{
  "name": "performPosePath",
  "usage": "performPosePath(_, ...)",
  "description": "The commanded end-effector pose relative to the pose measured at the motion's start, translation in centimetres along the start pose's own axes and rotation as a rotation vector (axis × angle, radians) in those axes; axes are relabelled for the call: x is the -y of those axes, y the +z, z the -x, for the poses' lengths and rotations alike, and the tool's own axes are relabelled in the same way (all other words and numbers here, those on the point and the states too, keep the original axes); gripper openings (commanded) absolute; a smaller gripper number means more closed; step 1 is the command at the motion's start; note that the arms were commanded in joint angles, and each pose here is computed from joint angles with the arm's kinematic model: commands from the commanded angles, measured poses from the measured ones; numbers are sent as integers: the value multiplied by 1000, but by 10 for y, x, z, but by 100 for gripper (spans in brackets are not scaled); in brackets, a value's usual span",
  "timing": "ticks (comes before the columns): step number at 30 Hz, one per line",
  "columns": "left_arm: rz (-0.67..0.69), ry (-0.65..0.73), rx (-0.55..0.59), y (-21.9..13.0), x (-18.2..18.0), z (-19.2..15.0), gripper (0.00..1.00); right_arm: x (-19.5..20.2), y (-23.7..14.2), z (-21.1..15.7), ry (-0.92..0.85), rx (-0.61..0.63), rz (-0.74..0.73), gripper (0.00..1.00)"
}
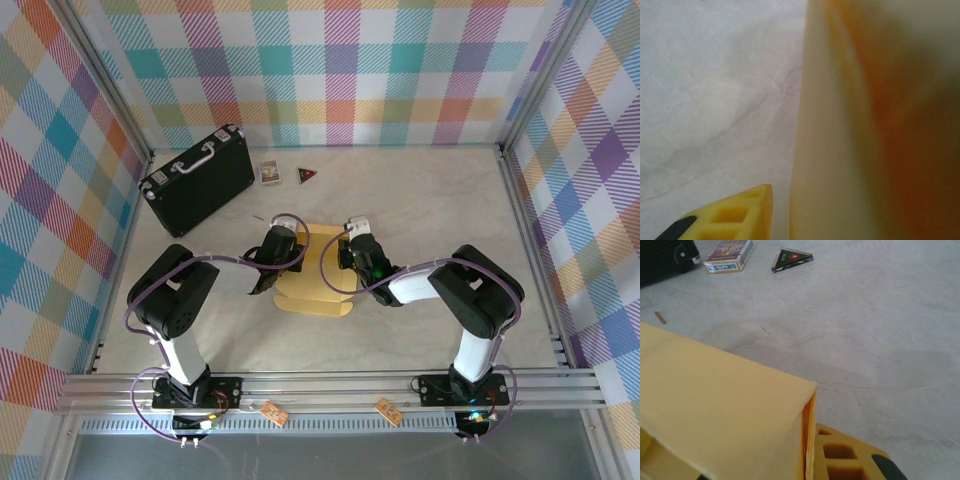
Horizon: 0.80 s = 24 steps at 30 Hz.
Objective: Fold the paper box
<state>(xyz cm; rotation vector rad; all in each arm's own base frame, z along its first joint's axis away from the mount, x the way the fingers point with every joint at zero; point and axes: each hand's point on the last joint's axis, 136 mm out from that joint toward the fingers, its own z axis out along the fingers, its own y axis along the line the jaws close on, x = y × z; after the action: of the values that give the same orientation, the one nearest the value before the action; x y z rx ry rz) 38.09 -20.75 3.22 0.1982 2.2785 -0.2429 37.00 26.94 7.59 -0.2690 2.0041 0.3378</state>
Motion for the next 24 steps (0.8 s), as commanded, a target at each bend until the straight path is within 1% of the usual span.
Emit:
performPosePath(1,-1,2,-85,2,-3,-33,28,-13,0,2,11,-2,52,0)
performPosePath(2,-1,1,-84,2,-3,-34,22,-13,0,1,12,-4,52,0)
performPosePath(4,17,0,-82,4,-6,-35,3,-13,-1,2,13,-3,52,0)
performPosePath(5,21,0,-79,4,-7,-34,0,-13,0,2,14,-3,52,0)
performPosePath(14,42,8,-25,4,-6,-21,0,-13,0,1,13,-5,55,0)
performPosePath(19,56,17,-33,5,-7,-22,0,-13,0,1,14,-6,56,0)
performPosePath(20,49,20,-43,5,-6,-24,3,-14,0,1,13,-5,57,0)
performPosePath(21,37,23,-49,5,-4,-24,16,-14,0,1,12,-5,57,0)
performPosePath(22,25,21,-53,5,-2,-26,19,-13,0,1,13,-6,56,0)
performPosePath(24,19,21,-63,6,-2,-29,21,-13,0,1,16,-6,57,0)
